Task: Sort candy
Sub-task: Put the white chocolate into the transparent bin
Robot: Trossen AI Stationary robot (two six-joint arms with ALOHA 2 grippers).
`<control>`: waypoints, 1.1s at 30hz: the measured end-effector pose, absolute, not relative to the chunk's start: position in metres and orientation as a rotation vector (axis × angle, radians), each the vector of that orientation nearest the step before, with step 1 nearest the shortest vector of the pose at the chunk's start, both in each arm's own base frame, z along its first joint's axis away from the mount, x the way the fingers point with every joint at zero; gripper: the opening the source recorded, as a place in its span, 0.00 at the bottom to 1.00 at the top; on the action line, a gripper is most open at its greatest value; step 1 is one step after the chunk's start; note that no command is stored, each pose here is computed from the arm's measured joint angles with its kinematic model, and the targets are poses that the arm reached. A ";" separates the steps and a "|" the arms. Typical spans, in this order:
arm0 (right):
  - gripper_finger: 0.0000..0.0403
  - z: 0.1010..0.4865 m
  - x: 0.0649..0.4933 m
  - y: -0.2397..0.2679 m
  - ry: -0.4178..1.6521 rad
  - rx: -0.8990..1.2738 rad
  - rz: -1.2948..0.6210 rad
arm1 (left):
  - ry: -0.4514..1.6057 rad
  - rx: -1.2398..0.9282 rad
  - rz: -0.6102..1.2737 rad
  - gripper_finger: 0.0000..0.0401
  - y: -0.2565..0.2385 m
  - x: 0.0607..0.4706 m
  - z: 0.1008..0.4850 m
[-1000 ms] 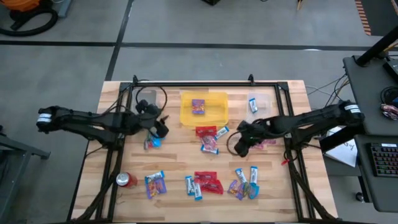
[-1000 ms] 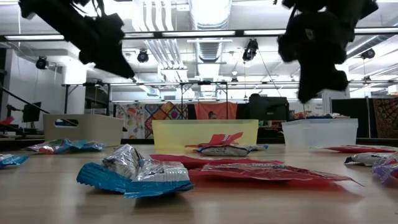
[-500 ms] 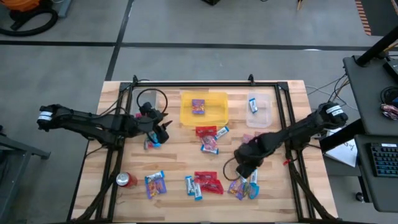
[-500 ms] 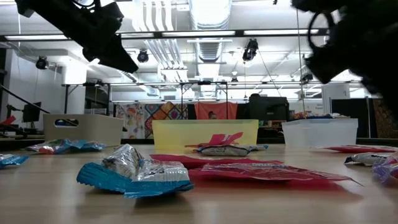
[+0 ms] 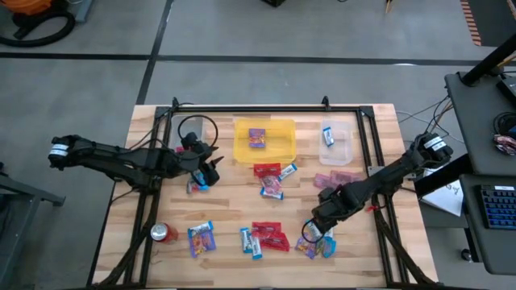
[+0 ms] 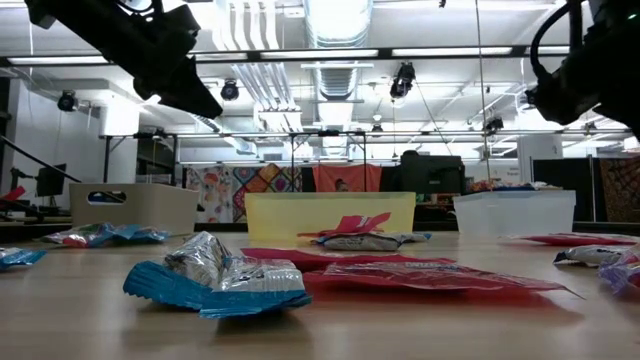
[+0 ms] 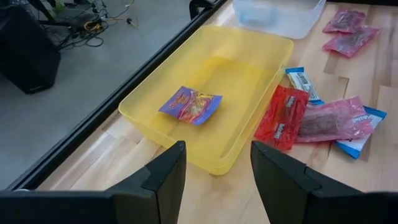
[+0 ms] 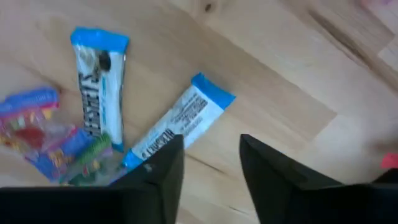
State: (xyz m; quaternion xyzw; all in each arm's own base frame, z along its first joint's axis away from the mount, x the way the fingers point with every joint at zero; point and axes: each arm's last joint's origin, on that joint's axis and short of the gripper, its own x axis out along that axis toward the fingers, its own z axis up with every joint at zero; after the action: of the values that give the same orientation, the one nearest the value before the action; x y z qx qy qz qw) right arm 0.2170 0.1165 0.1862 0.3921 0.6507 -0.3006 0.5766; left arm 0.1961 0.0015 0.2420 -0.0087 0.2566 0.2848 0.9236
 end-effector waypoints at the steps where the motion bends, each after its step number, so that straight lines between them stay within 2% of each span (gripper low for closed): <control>1: 0.43 0.186 0.217 0.117 1.508 0.926 -0.725 | 0.526 -0.016 0.589 0.41 0.002 0.196 0.242; 6: 0.56 0.186 0.217 0.119 1.446 0.977 -0.804 | 0.525 -0.015 0.593 0.41 0.002 0.196 0.242; 11: 0.62 0.184 0.216 0.125 1.425 1.027 -0.855 | 0.525 -0.015 0.593 0.41 0.002 0.196 0.242; 17: 0.61 0.174 0.218 0.134 1.418 1.036 -0.880 | 0.526 -0.015 0.594 0.41 0.002 0.196 0.242; 33: 0.52 0.137 0.231 0.144 1.441 0.985 -0.952 | 0.526 -0.011 0.602 0.41 0.002 0.196 0.242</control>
State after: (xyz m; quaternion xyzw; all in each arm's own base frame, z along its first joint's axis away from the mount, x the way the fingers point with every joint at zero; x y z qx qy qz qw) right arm 0.2312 0.1440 0.1365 0.4152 0.6076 -0.4014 0.5453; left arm 0.1959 0.0020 0.2416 -0.0053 0.2562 0.2931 0.9211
